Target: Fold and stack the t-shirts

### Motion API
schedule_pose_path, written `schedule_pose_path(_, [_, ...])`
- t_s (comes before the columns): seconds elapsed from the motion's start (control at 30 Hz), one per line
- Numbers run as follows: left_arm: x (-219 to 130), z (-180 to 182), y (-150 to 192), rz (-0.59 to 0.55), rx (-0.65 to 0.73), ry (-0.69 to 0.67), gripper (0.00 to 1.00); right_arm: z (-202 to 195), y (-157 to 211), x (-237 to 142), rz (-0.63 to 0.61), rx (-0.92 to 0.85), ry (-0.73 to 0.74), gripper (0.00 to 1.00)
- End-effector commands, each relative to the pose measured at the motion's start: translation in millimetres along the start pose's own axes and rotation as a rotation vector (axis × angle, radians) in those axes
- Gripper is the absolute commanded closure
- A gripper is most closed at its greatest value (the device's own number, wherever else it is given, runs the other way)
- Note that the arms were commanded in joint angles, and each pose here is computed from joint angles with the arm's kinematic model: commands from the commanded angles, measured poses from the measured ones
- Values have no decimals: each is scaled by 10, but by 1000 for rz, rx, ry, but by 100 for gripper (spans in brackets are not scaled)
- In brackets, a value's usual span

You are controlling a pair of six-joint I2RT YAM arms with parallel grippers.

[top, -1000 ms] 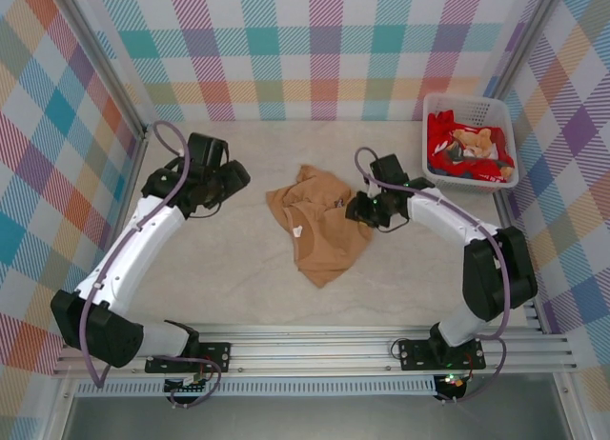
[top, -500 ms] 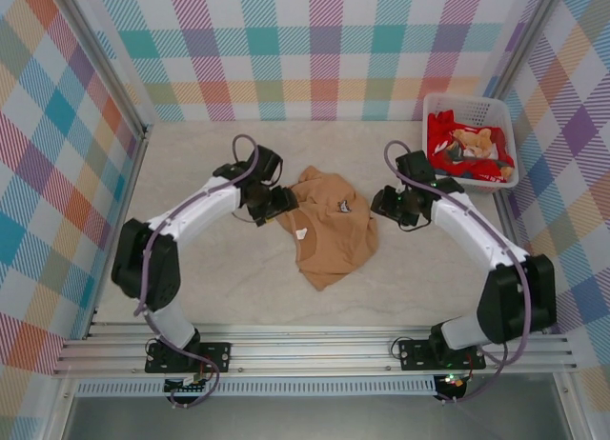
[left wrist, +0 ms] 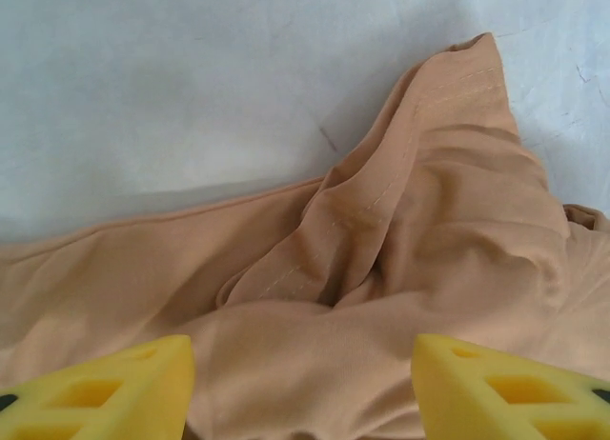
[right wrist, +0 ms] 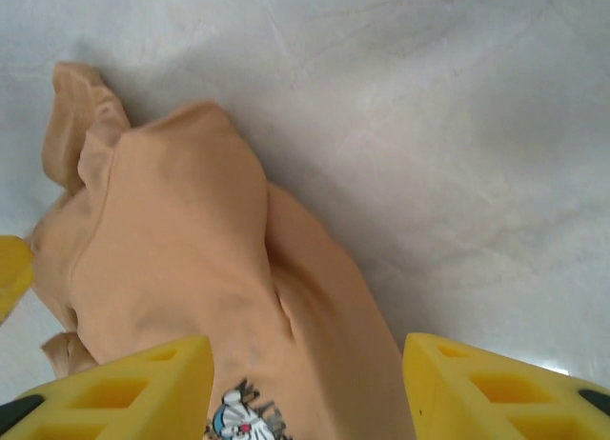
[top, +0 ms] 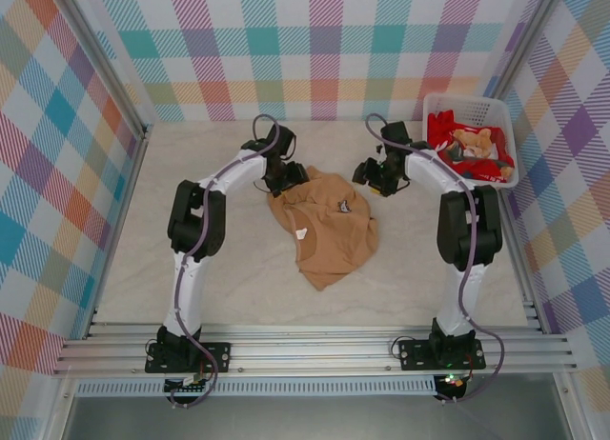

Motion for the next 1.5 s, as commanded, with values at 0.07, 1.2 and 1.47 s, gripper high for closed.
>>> schedule_pose_path(0.07, [110, -133, 68, 20, 80, -23, 54, 71, -20, -21, 43, -10, -61, 46])
schedule_pose_path(1.2, [-2828, -1858, 775, -94, 615, 914, 100, 11, -190, -1713, -560, 171, -23, 57])
schedule_pose_path(1.47, [-1526, -540, 2259, 217, 669, 252, 100, 92, -279, -1571, -462, 53, -25, 54])
Point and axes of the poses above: each hand's point on the last joint's axis, 136 mm out from that joint toward the fingers, its own x axis out along the fingers, its own z axis along the line the jaws close on, y = z × x, the point moved 9 cm from there along -x, back along the fingers, and after that the axes turned 11 degrees about -x, right-handed, at the moved point
